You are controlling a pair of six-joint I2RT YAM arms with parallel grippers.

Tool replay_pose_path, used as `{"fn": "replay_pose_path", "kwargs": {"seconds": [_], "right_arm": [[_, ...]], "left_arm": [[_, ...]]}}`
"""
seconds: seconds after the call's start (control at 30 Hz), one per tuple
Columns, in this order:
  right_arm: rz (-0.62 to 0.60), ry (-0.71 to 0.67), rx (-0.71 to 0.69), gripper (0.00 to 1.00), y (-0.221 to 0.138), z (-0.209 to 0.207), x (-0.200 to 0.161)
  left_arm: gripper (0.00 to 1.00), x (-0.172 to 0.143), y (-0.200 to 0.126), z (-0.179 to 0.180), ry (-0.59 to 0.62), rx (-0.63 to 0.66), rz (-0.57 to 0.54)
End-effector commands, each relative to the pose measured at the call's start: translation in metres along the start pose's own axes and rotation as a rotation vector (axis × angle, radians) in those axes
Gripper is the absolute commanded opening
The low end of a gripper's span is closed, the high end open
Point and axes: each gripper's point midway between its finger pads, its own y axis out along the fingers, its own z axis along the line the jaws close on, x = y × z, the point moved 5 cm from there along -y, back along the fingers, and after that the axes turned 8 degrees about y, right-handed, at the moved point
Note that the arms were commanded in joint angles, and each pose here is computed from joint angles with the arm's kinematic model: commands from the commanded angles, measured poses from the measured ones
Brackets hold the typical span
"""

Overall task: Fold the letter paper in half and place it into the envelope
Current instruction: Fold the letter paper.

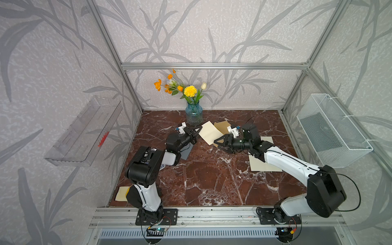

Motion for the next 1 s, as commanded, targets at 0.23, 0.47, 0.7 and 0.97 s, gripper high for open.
{"fn": "replay_pose_path", "kwargs": {"seconds": [0.23,0.47,0.7,0.97], "right_arm": [[-0.035,-0.022,-0.067,0.11,-0.001,-0.018,0.005],[-0.045,-0.018,-0.002,0.09,0.013,-0.003,0.028],[-0.07,-0.053,0.061,0.13,0.013,0.022,0.038],[-0.077,-0.055,0.098,0.16,0.015,0.031,0.042]], "left_arm": [[0.0,-0.002,0.004,-0.012,0.02,-0.051,0.028],[0.0,-0.009,-0.001,-0.005,0.009,-0.03,0.053],[0.0,-0.015,-0.004,0.001,0.003,-0.017,0.074],[0.0,-0.019,-0.002,0.002,0.0,-0.017,0.096]]}}
